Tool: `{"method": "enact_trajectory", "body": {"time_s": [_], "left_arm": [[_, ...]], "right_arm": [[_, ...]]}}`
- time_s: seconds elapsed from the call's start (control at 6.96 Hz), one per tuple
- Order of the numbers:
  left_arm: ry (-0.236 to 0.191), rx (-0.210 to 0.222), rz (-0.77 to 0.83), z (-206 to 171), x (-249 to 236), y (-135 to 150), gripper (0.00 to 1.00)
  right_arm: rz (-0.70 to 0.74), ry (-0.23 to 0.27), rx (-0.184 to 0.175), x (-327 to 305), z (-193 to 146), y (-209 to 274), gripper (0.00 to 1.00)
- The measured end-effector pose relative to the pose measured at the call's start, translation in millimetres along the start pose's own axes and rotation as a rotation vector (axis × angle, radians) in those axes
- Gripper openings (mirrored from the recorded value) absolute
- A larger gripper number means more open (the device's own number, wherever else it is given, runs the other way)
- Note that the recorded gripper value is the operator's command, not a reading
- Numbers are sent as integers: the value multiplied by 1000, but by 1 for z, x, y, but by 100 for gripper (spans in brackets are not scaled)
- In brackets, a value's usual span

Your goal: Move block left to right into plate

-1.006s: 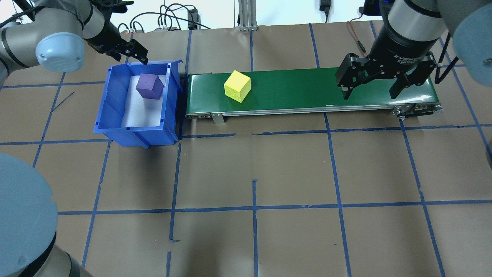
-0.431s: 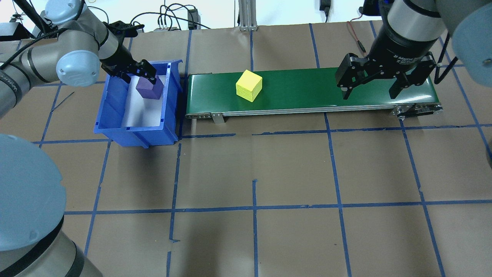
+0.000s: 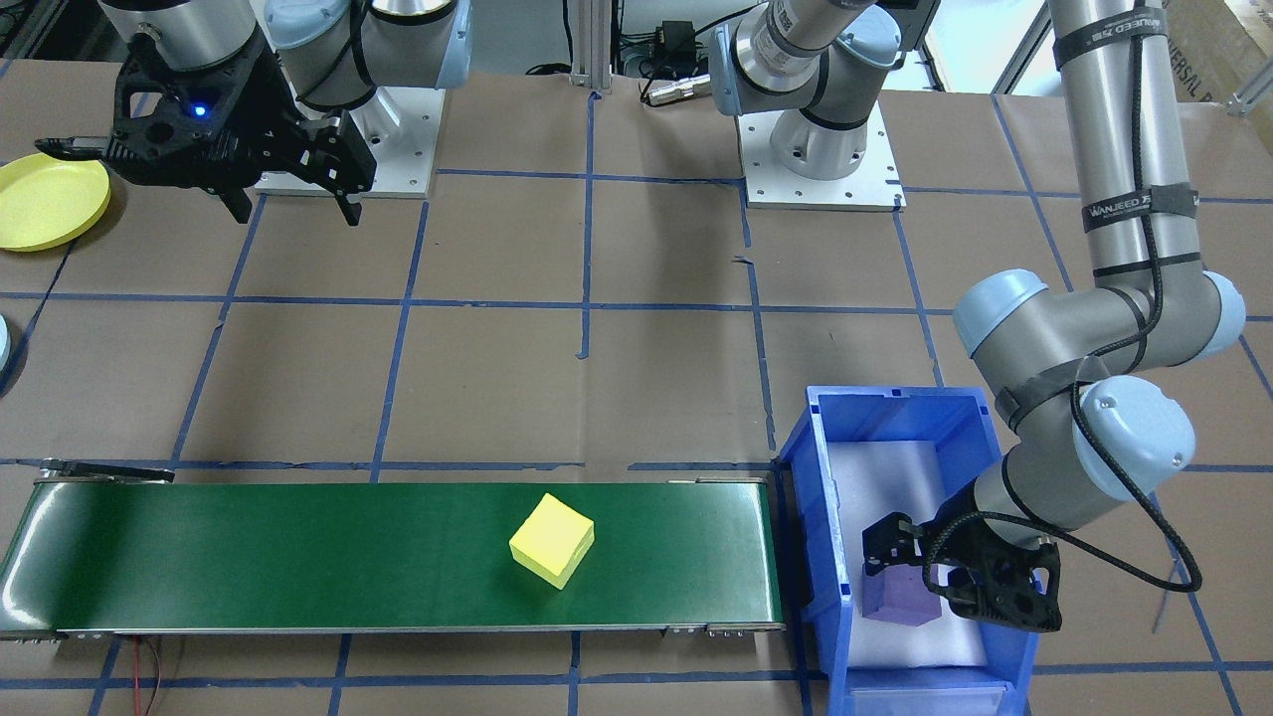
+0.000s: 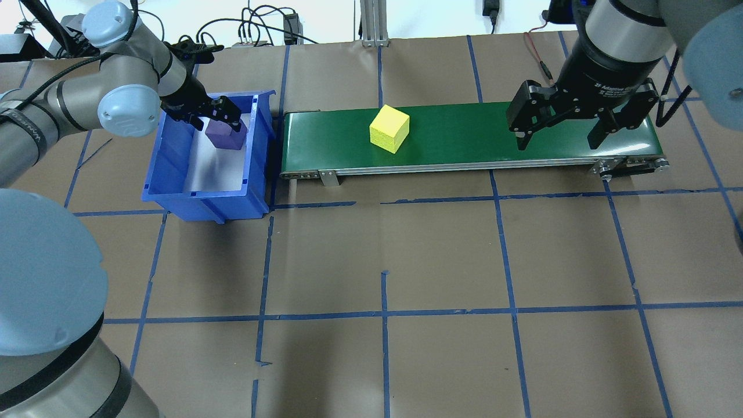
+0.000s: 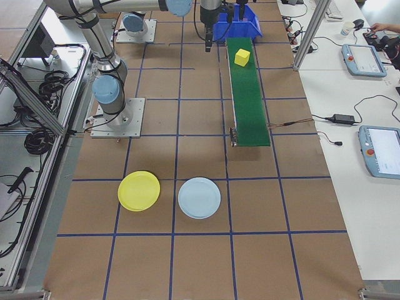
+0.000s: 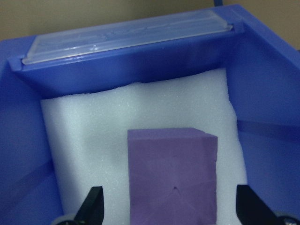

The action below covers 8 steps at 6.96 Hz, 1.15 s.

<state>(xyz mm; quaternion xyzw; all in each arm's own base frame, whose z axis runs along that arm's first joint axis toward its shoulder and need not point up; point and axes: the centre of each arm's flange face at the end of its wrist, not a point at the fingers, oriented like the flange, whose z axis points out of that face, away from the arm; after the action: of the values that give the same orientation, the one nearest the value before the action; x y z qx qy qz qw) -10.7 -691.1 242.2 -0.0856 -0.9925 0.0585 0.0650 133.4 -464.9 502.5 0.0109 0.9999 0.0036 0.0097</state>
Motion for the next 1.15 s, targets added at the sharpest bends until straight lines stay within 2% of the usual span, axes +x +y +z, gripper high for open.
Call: {"method": "enact_trajectory", "body": {"time_s": [0.43, 0.57, 0.72, 0.86, 1.15], "left_arm": [[-4, 17, 9, 6, 2, -5, 100], [-7, 26, 11, 13, 1, -7, 93], [-9, 32, 14, 17, 0, -8, 71], [-11, 36, 15, 18, -1, -9, 42], [-24, 57, 25, 4, 5, -12, 41]], "right_arm": [[32, -3, 3, 16, 0, -5, 100], [44, -4, 4, 22, -1, -7, 100], [52, -5, 4, 26, -1, -9, 100], [54, -5, 5, 28, -1, -9, 100], [34, -13, 19, 55, -2, -21, 100]]}}
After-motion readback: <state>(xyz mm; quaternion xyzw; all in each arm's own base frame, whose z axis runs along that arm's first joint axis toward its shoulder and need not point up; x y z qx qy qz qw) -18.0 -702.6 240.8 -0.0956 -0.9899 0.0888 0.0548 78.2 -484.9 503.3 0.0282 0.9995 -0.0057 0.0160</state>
